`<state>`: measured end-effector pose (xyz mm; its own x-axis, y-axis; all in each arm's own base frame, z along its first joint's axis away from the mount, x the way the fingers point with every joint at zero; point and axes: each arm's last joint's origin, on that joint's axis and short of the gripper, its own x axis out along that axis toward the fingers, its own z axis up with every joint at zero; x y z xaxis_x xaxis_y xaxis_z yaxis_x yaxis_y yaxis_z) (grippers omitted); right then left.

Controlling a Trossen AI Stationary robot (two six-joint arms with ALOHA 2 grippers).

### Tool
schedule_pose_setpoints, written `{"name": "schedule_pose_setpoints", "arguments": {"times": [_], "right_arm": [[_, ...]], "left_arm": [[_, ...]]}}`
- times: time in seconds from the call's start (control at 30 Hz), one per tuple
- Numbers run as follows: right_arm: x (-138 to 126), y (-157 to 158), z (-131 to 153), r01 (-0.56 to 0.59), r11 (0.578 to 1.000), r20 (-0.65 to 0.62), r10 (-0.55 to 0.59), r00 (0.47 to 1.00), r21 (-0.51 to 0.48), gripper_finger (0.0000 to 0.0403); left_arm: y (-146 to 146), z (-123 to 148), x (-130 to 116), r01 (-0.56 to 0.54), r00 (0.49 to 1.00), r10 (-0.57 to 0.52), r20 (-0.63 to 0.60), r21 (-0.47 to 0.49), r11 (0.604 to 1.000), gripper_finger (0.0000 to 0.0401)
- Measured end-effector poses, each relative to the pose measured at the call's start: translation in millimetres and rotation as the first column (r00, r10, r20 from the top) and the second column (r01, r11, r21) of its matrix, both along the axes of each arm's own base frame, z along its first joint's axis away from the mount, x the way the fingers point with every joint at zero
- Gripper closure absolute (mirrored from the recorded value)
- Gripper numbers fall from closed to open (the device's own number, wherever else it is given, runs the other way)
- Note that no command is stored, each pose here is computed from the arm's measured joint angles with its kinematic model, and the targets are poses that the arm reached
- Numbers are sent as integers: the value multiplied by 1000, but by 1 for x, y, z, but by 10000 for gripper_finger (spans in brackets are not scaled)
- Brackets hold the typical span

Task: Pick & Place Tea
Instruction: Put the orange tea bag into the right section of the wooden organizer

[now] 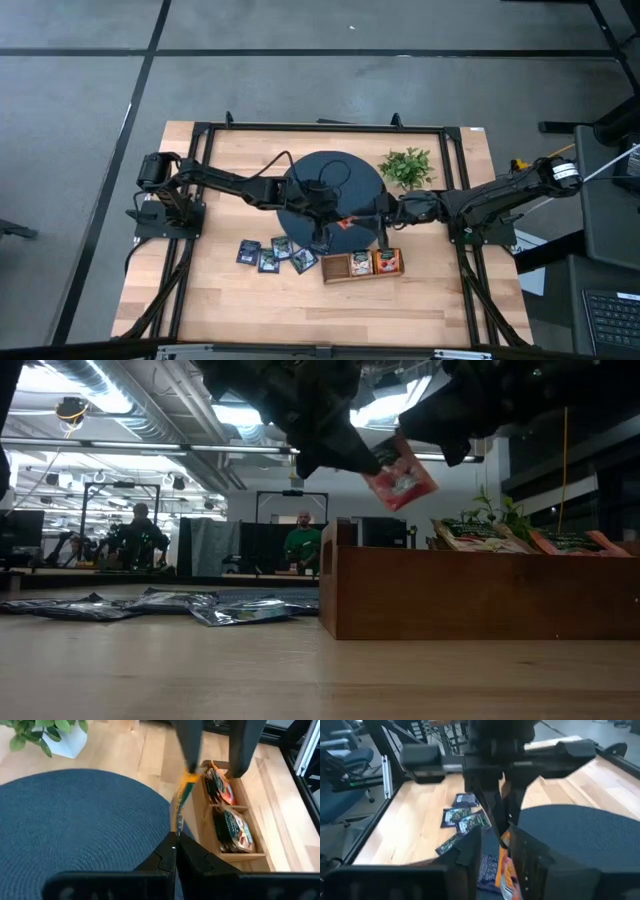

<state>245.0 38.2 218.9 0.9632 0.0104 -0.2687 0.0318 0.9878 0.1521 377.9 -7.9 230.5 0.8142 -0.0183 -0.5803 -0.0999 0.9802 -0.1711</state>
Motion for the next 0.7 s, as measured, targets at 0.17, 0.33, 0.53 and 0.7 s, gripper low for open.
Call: {"name": "schedule_pose_setpoints", "arguments": {"times": [0.17,0.33,0.53,0.7], "right_arm": [[0,0,1,0,1000,8,0,1000,1,341],[0,0,1,14,1000,9,-14,1000,-4,360],[0,-1,0,21,998,2,-21,1000,-52,360],[0,-2,0,40,997,4,-40,999,-65,329]], "left_arm": [[0,1,1,6,1000,-6,17,14,1000,399],[-1,2,1,14,1000,-14,23,21,1000,398],[-5,2,1,31,999,-31,23,28,999,398],[-7,1,1,36,999,-36,15,28,999,398]]}}
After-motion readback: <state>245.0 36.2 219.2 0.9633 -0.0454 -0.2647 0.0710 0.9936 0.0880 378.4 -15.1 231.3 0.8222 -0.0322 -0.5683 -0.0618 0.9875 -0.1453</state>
